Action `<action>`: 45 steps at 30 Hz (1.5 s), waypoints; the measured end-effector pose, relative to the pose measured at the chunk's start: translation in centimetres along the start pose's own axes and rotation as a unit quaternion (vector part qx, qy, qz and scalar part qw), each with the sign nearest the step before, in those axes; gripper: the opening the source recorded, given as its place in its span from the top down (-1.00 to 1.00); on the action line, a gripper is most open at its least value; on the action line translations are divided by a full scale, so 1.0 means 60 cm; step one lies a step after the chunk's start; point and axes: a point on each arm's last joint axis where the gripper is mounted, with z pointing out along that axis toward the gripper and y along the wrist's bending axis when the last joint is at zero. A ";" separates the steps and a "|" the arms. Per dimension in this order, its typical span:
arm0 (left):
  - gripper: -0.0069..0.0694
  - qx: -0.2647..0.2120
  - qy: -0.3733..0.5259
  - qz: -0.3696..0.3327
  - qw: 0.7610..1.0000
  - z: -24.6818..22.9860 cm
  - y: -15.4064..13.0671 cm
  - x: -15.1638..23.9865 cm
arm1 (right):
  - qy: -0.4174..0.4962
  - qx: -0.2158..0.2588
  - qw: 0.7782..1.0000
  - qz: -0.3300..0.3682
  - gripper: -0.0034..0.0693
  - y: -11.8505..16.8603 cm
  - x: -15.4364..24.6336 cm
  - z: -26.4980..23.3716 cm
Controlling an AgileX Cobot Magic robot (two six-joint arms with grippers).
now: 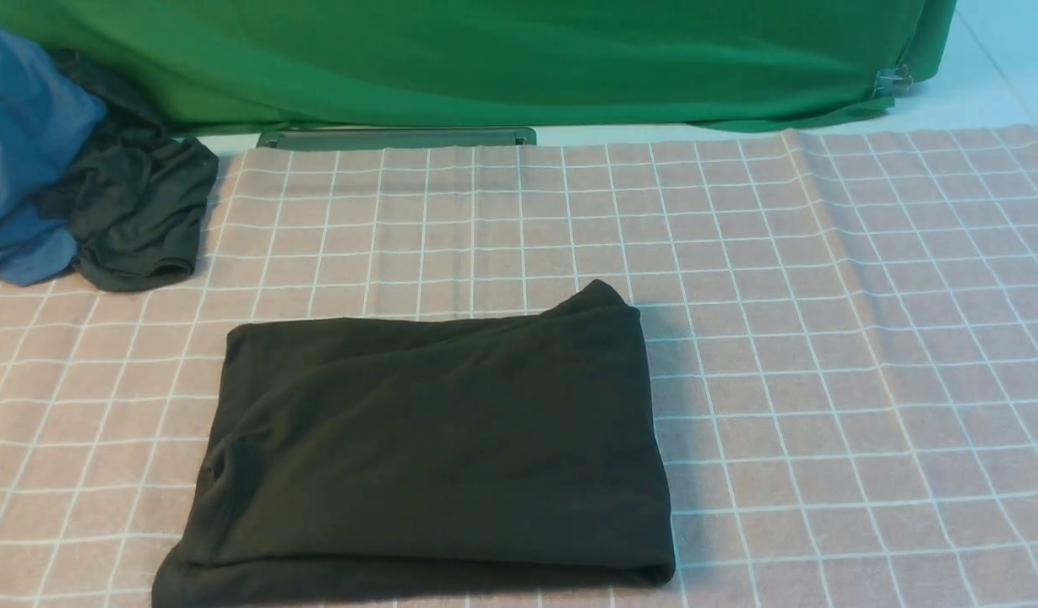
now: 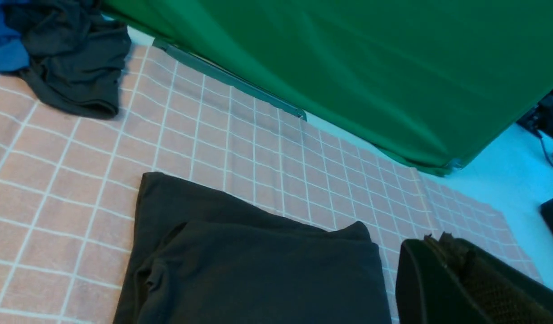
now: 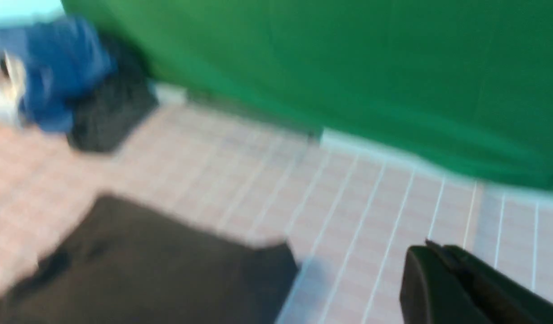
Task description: Fold a long-sleeved shirt over a pink coffee tablecloth.
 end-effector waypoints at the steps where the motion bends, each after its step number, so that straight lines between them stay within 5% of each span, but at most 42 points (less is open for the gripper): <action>1: 0.79 0.000 0.005 -0.002 1.000 -0.001 0.000 0.002 | 0.041 -0.001 0.999 0.002 0.81 0.000 0.010 0.037; 8: 0.79 0.002 0.057 -0.024 0.998 0.002 0.001 0.020 | 0.240 -0.005 0.970 0.026 0.81 -0.015 0.079 0.287; 13: 0.79 -0.009 0.088 -0.026 0.996 0.001 0.004 0.029 | 0.283 -0.045 0.957 0.053 0.78 -0.023 0.128 0.398; 18: 0.79 -0.015 0.101 -0.026 0.994 0.000 0.005 0.033 | 0.313 -0.046 0.947 0.065 0.27 -0.028 0.174 0.472; 19: 0.79 -0.016 0.103 -0.026 0.994 0.000 0.006 0.034 | 0.329 -0.050 0.940 0.071 -0.03 -0.028 0.194 0.500; 22: 0.79 -0.016 0.103 -0.026 0.994 0.000 0.006 0.034 | 0.340 -0.060 0.935 0.078 -0.47 -0.027 0.216 0.536; 27: 0.79 -0.017 0.103 -0.025 0.994 0.000 0.006 0.034 | 0.350 -0.094 0.925 0.116 -0.78 -0.018 0.242 0.583; 36: 0.79 -0.030 0.116 -0.021 0.993 -0.001 0.010 0.038 | 0.345 -0.121 0.918 0.153 -0.65 -0.010 0.263 0.623; 40: 0.79 -0.033 0.122 -0.021 0.992 -0.002 0.011 0.039 | 0.337 -0.140 0.922 0.128 -0.17 -0.001 0.266 0.627; 43: 0.79 -0.033 0.123 -0.021 0.992 -0.002 0.011 0.040 | 0.330 -0.145 0.926 0.114 0.47 0.003 0.265 0.629; 45: 0.79 -0.034 0.124 -0.021 0.992 -0.002 0.011 0.040 | 0.327 -0.146 0.927 0.111 0.56 0.004 0.264 0.629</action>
